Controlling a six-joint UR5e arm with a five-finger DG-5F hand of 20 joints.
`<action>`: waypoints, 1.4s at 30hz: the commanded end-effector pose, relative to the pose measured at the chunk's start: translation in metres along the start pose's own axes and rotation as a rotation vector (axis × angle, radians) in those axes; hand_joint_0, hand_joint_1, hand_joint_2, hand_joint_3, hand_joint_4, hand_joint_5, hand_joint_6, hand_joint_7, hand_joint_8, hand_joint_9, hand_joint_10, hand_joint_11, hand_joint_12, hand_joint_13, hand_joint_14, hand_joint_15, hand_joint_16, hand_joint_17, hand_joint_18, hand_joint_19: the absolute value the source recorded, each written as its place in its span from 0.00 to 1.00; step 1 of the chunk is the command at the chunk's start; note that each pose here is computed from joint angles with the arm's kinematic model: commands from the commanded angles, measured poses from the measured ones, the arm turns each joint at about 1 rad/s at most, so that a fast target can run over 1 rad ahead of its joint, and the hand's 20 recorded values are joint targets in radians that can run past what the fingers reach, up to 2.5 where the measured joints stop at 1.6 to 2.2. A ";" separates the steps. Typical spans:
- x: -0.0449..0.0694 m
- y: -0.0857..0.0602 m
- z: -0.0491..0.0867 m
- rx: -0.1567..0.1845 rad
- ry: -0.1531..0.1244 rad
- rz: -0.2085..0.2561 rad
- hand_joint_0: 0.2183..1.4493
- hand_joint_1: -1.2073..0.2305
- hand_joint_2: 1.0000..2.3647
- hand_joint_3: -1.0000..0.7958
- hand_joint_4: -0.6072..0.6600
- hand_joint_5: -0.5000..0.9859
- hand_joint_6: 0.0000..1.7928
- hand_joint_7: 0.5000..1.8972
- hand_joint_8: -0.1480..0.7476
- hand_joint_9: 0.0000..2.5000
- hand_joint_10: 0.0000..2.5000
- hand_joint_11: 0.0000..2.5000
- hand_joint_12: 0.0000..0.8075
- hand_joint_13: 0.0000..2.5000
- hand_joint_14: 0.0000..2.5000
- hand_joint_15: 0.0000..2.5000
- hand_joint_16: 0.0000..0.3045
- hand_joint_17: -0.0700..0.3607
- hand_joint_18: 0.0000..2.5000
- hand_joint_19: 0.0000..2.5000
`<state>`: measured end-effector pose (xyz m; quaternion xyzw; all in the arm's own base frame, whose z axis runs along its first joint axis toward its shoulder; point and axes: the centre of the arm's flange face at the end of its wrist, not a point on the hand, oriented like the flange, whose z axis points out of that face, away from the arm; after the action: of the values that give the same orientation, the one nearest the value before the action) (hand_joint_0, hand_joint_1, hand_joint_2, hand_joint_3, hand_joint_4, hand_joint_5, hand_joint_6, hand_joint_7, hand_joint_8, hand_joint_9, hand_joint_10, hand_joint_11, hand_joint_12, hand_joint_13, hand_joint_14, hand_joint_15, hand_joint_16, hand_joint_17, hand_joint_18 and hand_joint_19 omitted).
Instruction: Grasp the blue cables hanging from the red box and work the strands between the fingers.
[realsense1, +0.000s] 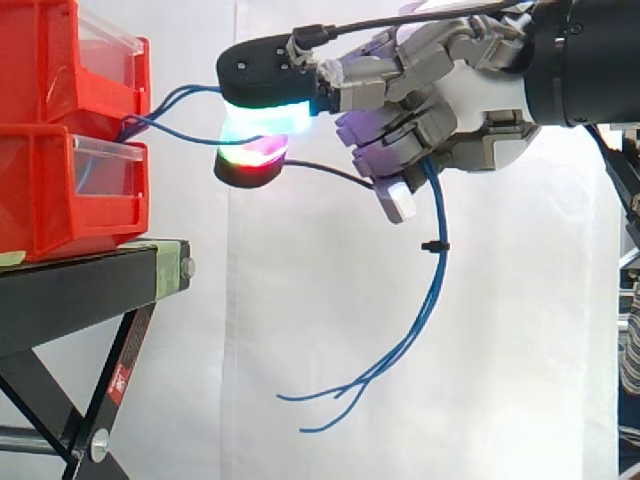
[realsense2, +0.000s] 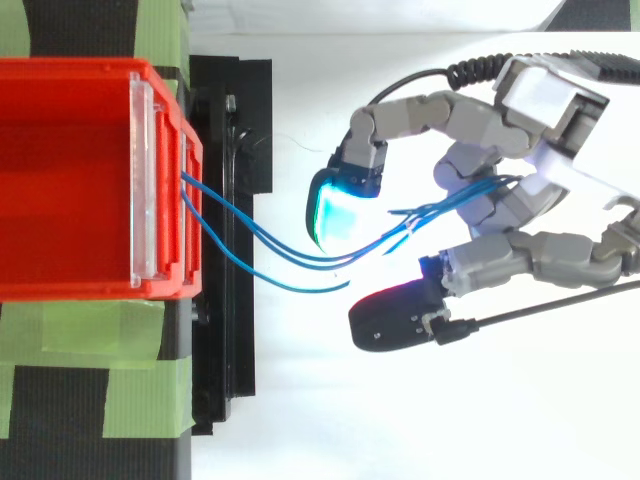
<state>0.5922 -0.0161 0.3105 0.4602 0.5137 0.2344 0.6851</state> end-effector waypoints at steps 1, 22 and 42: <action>-0.001 0.001 0.000 0.001 -0.014 0.025 0.49 0.34 0.01 0.21 0.64 0.41 0.32 0.48 0.76 0.71 1.00 1.00 0.85 0.78 1.00 0.68 0.80 0.58 1.00 0.24; 0.000 0.009 0.005 -0.029 -0.029 0.038 0.48 0.35 0.01 0.20 0.65 0.41 0.31 0.48 0.76 0.71 1.00 1.00 0.85 0.78 1.00 0.68 0.80 0.58 1.00 0.24; -0.001 0.009 0.005 -0.029 -0.031 0.039 0.54 0.36 0.01 0.37 0.68 0.45 0.33 0.45 0.76 0.71 1.00 1.00 0.85 0.78 1.00 0.68 0.80 0.58 1.00 0.24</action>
<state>0.5978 -0.0152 0.3188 0.4635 0.4904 0.2479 0.6951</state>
